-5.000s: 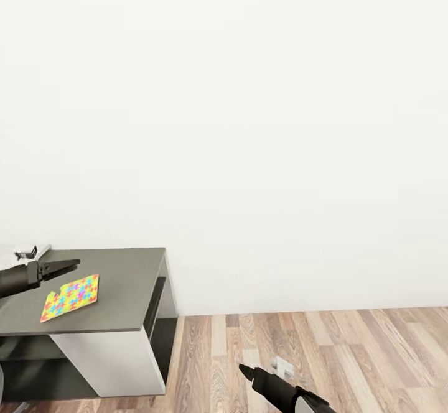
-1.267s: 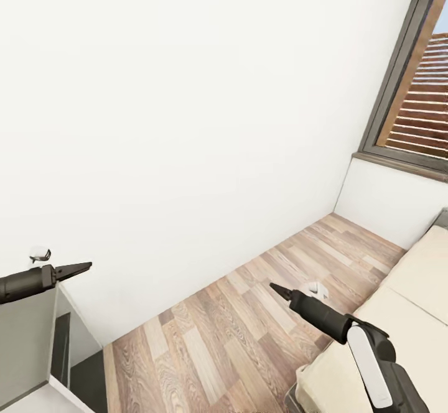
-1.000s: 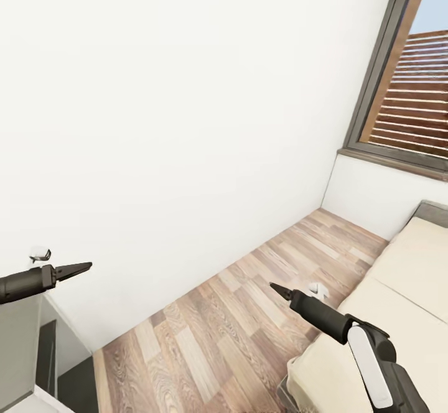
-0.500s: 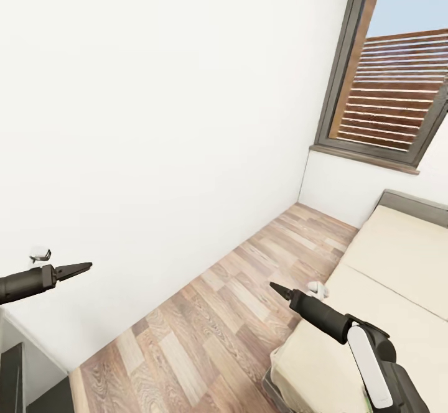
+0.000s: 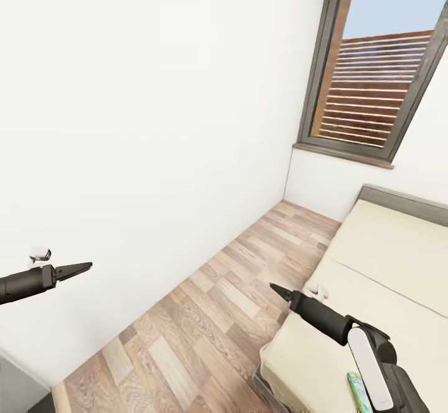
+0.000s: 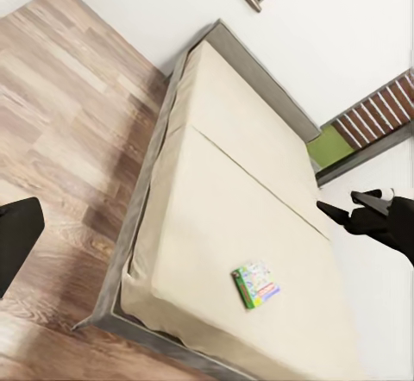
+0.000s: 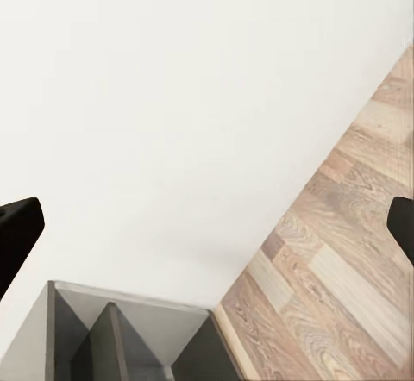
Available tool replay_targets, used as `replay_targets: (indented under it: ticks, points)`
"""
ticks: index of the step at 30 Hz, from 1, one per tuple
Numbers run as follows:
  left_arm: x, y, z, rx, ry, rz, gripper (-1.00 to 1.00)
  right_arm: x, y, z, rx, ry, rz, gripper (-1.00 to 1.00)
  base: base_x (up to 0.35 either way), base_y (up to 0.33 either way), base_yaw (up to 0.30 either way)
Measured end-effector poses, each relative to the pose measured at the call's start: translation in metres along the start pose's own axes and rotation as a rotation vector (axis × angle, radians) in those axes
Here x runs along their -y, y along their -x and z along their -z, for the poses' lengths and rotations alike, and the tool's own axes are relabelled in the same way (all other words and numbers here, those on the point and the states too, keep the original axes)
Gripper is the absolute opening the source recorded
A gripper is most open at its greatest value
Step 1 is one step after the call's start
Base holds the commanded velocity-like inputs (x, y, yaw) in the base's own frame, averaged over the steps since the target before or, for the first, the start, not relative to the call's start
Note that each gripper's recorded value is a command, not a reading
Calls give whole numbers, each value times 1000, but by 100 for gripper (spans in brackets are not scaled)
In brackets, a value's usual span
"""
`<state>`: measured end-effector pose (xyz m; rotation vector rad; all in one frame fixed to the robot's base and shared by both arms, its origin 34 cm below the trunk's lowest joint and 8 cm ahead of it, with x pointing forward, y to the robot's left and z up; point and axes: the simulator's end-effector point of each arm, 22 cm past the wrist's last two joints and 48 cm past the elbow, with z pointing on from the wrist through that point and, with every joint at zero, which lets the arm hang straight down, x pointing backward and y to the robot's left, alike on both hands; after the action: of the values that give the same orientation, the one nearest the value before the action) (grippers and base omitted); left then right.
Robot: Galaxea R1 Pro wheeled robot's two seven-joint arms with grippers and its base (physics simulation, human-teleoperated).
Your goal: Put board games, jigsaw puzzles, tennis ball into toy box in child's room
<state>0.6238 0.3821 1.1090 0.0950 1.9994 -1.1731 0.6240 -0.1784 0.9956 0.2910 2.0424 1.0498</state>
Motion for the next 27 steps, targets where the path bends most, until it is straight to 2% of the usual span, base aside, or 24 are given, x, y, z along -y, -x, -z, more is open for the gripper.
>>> replay_targets:
  ticks: [2, 7, 27]
  points:
    - [0, 0, 0, 0, 0, -3, 100, 0, 0, 0, 0, 0, 0, 100, 0, 0, -281]
    - [0, 0, 0, 1, 0, -45, 100, 0, 0, 0, 1, 0, 0, 100, 0, 0, -282]
    - [3, 2, 2, 6, -2, -61, 100, -2, 2, 1, 7, 2, 4, 100, 0, 0, -283]
